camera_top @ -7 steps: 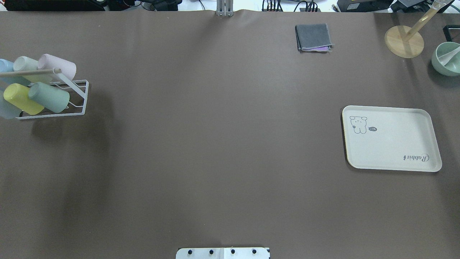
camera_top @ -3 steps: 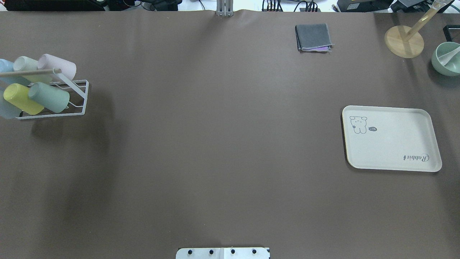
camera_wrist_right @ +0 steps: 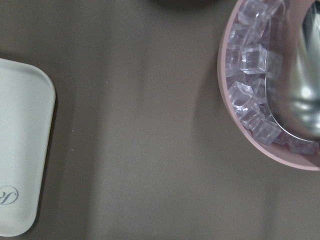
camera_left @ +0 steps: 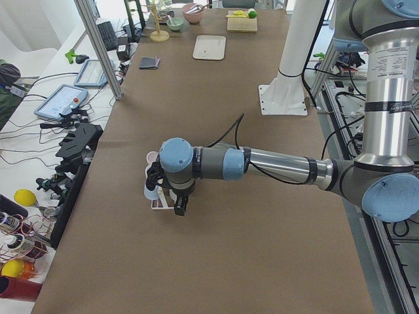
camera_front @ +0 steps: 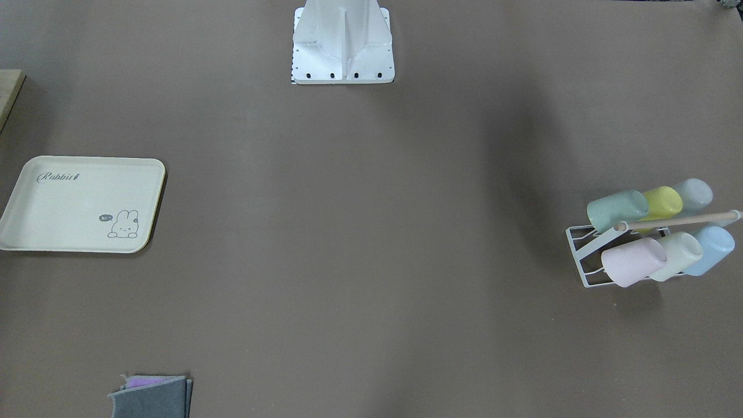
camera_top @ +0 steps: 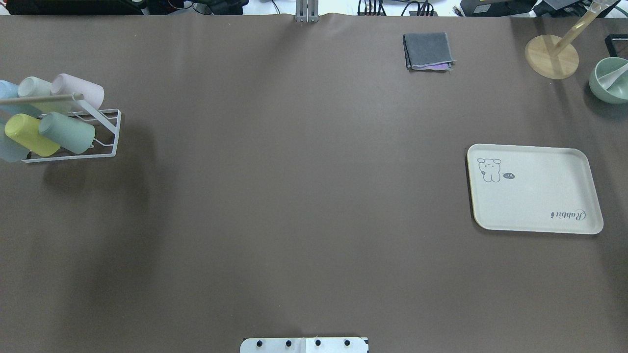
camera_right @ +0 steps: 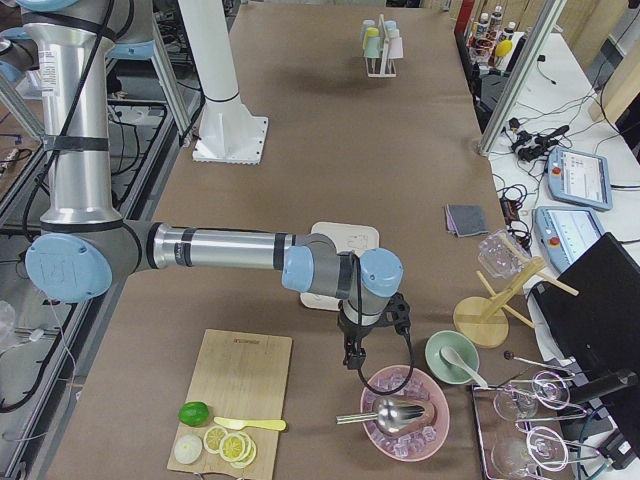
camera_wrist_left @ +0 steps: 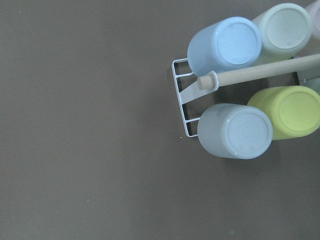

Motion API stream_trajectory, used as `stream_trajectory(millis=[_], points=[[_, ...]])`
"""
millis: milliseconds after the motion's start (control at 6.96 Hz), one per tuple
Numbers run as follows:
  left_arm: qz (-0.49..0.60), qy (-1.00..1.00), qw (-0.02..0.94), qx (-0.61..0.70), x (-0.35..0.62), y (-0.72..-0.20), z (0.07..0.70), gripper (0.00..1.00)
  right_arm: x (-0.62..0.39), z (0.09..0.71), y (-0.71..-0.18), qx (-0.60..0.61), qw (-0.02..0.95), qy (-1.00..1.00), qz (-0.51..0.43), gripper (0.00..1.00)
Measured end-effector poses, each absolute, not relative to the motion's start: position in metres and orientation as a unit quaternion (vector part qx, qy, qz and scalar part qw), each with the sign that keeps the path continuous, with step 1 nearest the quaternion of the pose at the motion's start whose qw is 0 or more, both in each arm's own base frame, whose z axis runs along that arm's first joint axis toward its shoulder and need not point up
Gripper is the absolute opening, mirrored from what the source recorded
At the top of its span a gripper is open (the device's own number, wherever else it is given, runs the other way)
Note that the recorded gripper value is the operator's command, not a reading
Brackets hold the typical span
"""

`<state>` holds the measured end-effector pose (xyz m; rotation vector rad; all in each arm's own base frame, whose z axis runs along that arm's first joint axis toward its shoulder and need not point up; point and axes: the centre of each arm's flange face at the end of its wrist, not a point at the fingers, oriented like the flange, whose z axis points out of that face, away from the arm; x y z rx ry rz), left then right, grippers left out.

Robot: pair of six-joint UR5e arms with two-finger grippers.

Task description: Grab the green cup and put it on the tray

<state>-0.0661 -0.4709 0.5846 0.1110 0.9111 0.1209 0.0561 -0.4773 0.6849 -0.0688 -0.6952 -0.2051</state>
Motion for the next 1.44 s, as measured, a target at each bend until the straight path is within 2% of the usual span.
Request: stream_trajectory(millis=[431, 1005, 1436], points=[[0.076, 0.432, 0.895, 0.087, -0.067, -0.476, 0.569, 0.99, 0.024, 0.679, -0.493, -0.037, 0.932, -0.338, -0.128, 1.0], [0.115, 0.427, 0.887, 0.132, -0.051, -0.51, 0.512, 0.98, -0.055, 0.684, -0.514, -0.034, 0.939, -0.339, -0.043, 1.0], [0.2, 0.36, 0.895, 0.169, 0.016, -0.509, 0.445, 0.98, -0.118, 0.667, -0.512, -0.041, 0.922, -0.385, 0.009, 1.0]])
